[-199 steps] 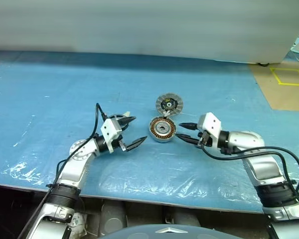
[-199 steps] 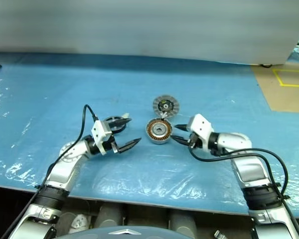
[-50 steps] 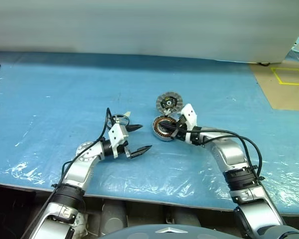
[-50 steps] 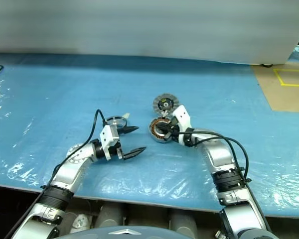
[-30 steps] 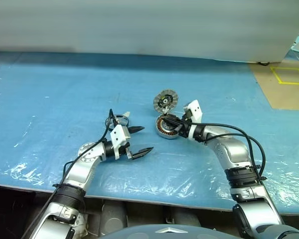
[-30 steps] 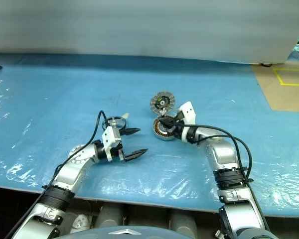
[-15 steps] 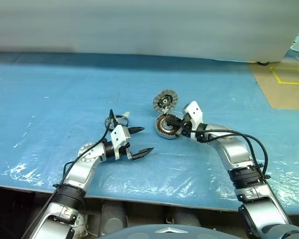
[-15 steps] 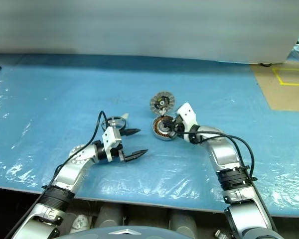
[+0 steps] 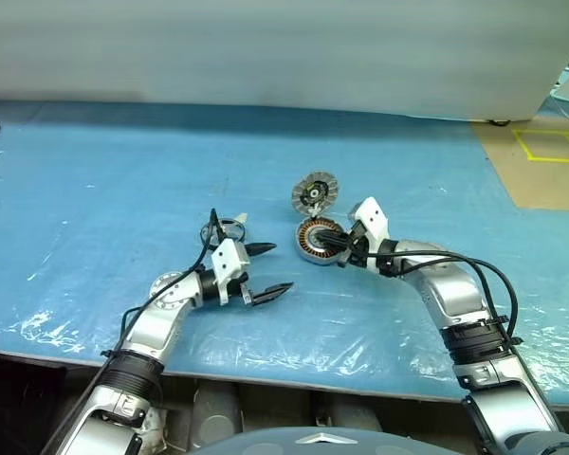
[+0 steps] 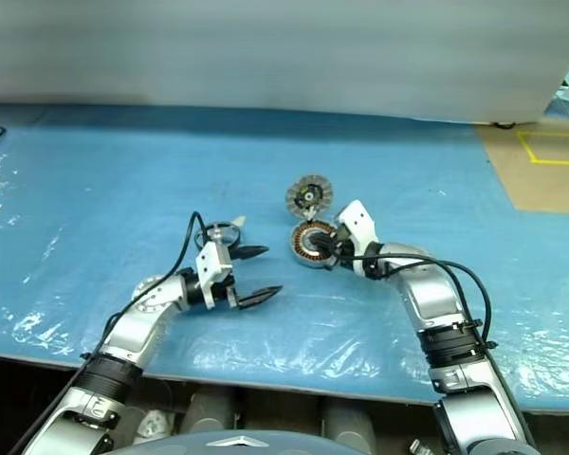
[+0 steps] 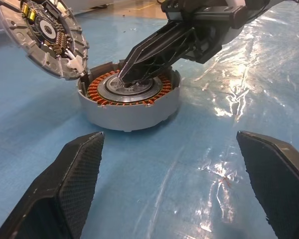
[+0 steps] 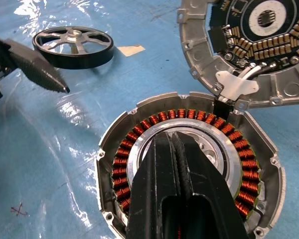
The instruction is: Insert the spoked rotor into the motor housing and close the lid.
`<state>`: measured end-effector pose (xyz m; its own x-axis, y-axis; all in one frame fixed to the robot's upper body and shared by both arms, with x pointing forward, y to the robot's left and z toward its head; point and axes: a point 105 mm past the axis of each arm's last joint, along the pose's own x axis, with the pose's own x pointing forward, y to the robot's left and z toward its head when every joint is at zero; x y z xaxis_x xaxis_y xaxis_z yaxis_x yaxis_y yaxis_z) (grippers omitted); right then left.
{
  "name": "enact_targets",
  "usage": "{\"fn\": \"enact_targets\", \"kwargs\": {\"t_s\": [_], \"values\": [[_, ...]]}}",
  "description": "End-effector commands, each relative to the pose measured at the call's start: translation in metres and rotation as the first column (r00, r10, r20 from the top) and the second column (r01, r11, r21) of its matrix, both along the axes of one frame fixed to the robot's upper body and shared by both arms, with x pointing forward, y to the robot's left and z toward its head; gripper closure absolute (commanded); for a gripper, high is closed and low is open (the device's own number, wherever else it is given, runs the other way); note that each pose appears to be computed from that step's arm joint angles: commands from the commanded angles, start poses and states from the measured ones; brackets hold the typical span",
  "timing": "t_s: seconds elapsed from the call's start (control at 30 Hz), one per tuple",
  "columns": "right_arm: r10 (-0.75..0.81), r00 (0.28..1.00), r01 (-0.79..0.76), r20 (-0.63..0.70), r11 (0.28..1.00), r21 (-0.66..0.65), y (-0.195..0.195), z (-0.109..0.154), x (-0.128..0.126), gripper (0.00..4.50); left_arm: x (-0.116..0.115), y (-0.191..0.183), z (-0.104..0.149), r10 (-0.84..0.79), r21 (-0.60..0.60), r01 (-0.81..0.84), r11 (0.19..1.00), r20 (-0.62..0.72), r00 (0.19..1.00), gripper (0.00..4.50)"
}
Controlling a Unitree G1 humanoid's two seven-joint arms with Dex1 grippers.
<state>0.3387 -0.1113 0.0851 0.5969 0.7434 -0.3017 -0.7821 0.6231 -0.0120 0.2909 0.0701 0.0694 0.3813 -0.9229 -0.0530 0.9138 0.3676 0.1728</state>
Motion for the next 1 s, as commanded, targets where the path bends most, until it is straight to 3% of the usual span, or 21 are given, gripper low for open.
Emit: {"fn": "enact_targets", "kwargs": {"t_s": [0.03,0.1,0.2,0.4,0.5,0.63,0.73,0.87,1.0], "values": [[-0.049,0.997,0.053,-0.059,0.996,0.078,-0.004,-0.001,0.003,4.47,0.0,-0.003,0.008,-0.016,-0.007,0.016,1.0,0.032,0.999,0.0],[-0.038,0.999,0.043,-0.039,0.987,0.153,-0.001,0.014,0.005,4.47,0.0,-0.004,0.007,-0.016,-0.007,0.017,1.0,0.03,0.999,0.0],[-0.033,0.999,0.036,-0.02,0.988,0.153,-0.003,0.022,0.007,4.47,0.0,-0.004,0.007,-0.017,-0.005,0.017,1.0,0.028,0.999,0.0],[0.038,0.999,-0.037,0.004,0.986,-0.16,-0.016,-0.003,0.002,4.47,0.0,-0.005,0.007,-0.022,-0.004,0.022,1.0,0.03,0.999,0.0],[0.073,0.997,-0.075,-0.018,0.971,-0.226,-0.017,-0.01,-0.004,4.47,0.0,-0.005,0.007,-0.023,-0.004,0.023,1.0,0.03,0.999,0.0],[0.1,0.995,-0.092,0.028,0.973,-0.212,-0.009,0.0,-0.004,4.47,0.0,-0.005,0.007,-0.024,-0.004,0.024,1.0,0.028,0.999,0.0],[0.101,0.991,-0.092,0.089,0.991,-0.099,0.003,0.022,0.001,4.47,0.0,-0.006,0.006,-0.026,-0.002,0.026,1.0,0.026,0.999,0.0],[0.095,0.985,-0.09,0.141,0.995,-0.04,0.011,0.037,0.005,4.47,-0.001,-0.007,0.005,-0.027,0.0,0.027,1.0,0.024,0.999,0.0],[0.109,0.985,-0.104,0.136,0.994,-0.045,0.014,0.036,0.004,4.47,-0.001,-0.007,0.004,-0.028,0.002,0.028,1.0,0.021,0.999,0.0]]}}
